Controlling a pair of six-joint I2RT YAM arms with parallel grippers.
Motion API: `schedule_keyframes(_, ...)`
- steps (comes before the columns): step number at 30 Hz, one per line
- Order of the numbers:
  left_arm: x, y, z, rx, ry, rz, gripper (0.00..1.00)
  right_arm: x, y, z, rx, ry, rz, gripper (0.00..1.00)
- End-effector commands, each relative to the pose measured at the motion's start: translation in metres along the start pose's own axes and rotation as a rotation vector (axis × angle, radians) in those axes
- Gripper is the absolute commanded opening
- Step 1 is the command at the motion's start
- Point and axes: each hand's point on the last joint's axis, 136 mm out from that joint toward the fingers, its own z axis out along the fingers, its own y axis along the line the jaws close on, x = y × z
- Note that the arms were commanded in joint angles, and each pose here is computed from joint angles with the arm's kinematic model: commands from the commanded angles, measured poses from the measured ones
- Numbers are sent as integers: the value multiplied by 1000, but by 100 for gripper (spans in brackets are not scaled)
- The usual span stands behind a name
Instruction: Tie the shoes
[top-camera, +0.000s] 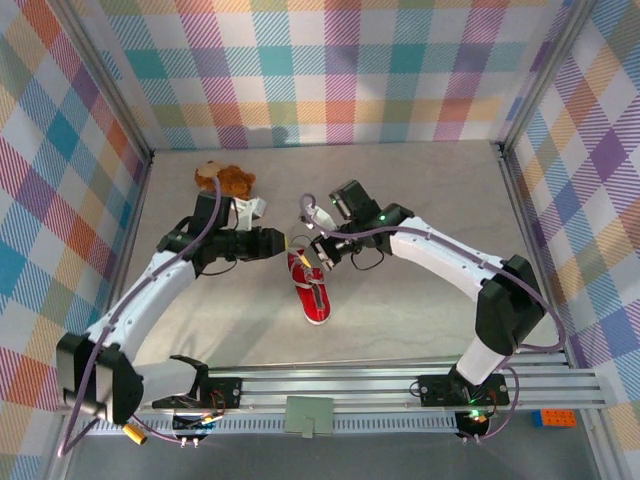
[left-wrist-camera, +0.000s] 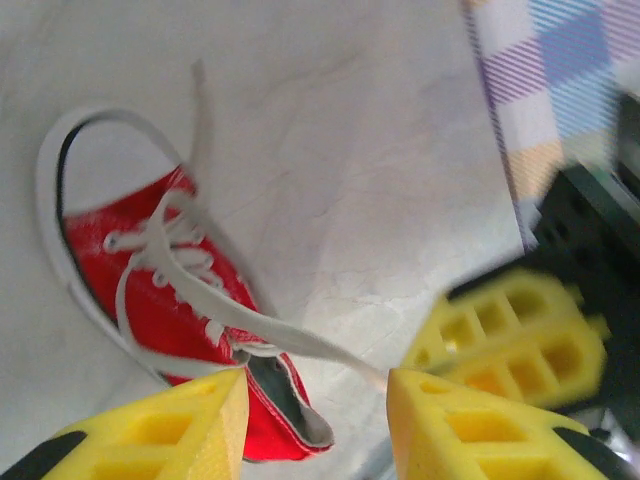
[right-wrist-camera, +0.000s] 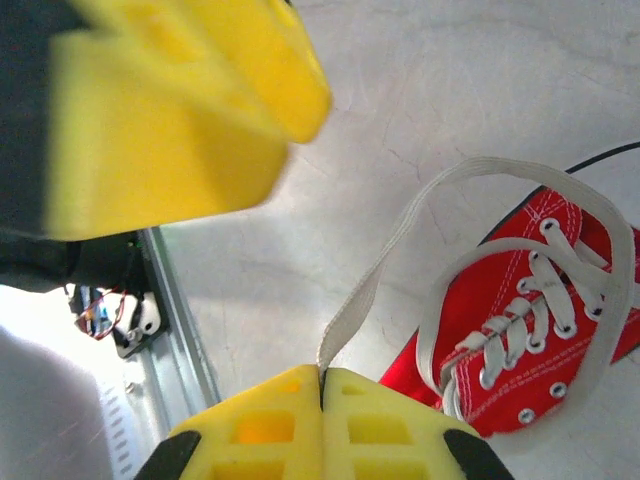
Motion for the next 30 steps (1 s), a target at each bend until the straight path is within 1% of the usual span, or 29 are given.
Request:
schedule_keyframes(1, -10, -26, -6, 132, -148, 479, 41, 15, 19, -16, -107, 83, -45, 0)
schedule_keyframes(2, -10, -30, -7, 156, -180, 554, 43, 16, 19, -18, -113, 94, -46, 0)
schedule_keyframes(4, -10, -37, -7, 183, -203, 650, 45, 18, 20, -21, -132, 113, -45, 0)
schedule_keyframes(9, -4, -47, 7, 224, -167, 762, 44, 19, 23, -20, -163, 137, -41, 0)
schedule_keyframes(10, -2, -50, 10, 225, -162, 790, 46, 18, 24, -21, -167, 137, -43, 0)
schedule_keyframes(12, 4, -52, 15, 227, -149, 829, 57, 18, 24, -21, -166, 141, -44, 0)
schedule_keyframes(13, 6, -53, 16, 236, -137, 839, 60, 18, 24, -21, -163, 142, -45, 0)
schedule_keyframes(14, 10, -53, 17, 249, -112, 839, 60, 18, 23, -22, -160, 145, -45, 0)
schedule_keyframes(18, 25, -56, 21, 299, -19, 845, 57, 19, 23, -22, -158, 154, -47, 0)
schedule_keyframes(19, 33, -54, 23, 302, 22, 831, 56, 19, 23, -22, -159, 154, -48, 0)
schedule_keyframes(20, 36, -54, 25, 304, 34, 832, 54, 19, 23, -22, -162, 155, -48, 0)
schedule_keyframes(22, 39, -53, 28, 309, 43, 829, 51, 18, 23, -22, -165, 153, -51, 0)
schedule_keyframes(27, 42, -54, 34, 315, 47, 824, 49, 16, 23, -24, -170, 137, -56, 0)
schedule_keyframes(30, 44, -53, 36, 317, 57, 815, 44, 15, 24, -26, -185, 123, -50, 0)
